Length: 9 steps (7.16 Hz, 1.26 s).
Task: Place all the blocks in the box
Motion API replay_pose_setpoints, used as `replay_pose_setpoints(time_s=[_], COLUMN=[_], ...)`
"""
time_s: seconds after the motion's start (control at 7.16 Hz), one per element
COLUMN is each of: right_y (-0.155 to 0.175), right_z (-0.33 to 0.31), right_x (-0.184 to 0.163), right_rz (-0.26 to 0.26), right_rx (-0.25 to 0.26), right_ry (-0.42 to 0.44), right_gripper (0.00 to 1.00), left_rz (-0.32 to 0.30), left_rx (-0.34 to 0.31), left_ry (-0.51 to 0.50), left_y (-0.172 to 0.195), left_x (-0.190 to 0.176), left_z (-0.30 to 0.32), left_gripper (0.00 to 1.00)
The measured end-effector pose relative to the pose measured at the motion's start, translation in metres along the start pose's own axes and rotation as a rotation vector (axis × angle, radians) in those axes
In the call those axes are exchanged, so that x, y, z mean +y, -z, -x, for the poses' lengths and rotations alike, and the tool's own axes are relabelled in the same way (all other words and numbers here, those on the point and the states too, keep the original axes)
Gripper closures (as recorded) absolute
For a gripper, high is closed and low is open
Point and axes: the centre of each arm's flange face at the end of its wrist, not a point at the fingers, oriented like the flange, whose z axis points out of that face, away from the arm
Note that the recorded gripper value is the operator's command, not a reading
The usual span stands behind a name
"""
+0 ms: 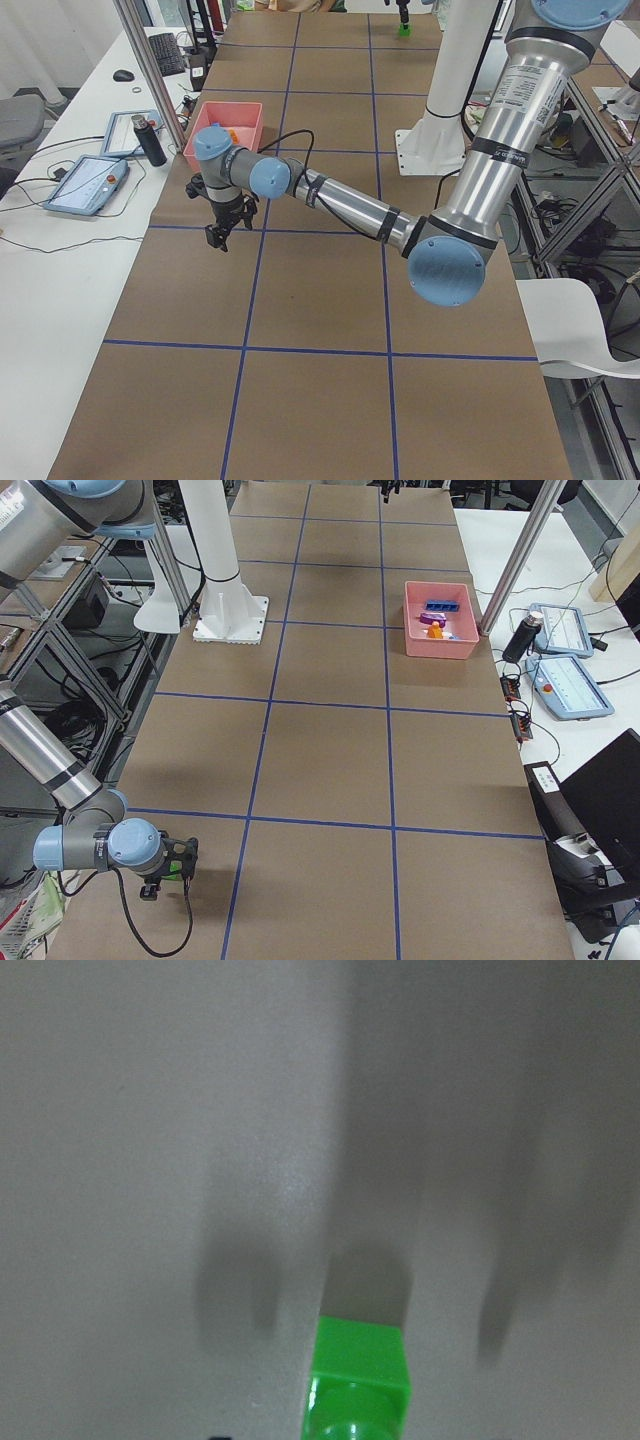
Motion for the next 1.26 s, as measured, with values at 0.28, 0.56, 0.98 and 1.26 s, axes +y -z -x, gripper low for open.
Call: replay_pose_setpoints(time_s=[0.28, 0.56, 0.98, 1.26], right_y=[0.0, 0.0, 0.01, 0.032], right_z=[0.0, 0.0, 0.009, 0.027], right_x=[-0.001, -0.002, -0.017, -0.049], right_rz=[0.001, 0.001, -0.034, -0.107], right_rx=[-0.002, 0.0, 0.032, 0.074], right_ry=[0.019, 0.084, 0.163, 0.207], right_gripper=[1.0, 1.0, 1.0, 1.0], left_rz=[0.0, 0.001, -0.002, -0.004], left_rx=[0.0, 0.0, 0.021, 0.028], left_ry=[0.0, 0.0, 0.0, 0.0], left_y=[0.0, 0.0, -0.001, 0.0], left_x=[0.0, 0.0, -0.001, -0.003], left_z=[0.0, 0.0, -0.003, -0.004], left_gripper=[0.0, 0.0, 0.0, 0.0])
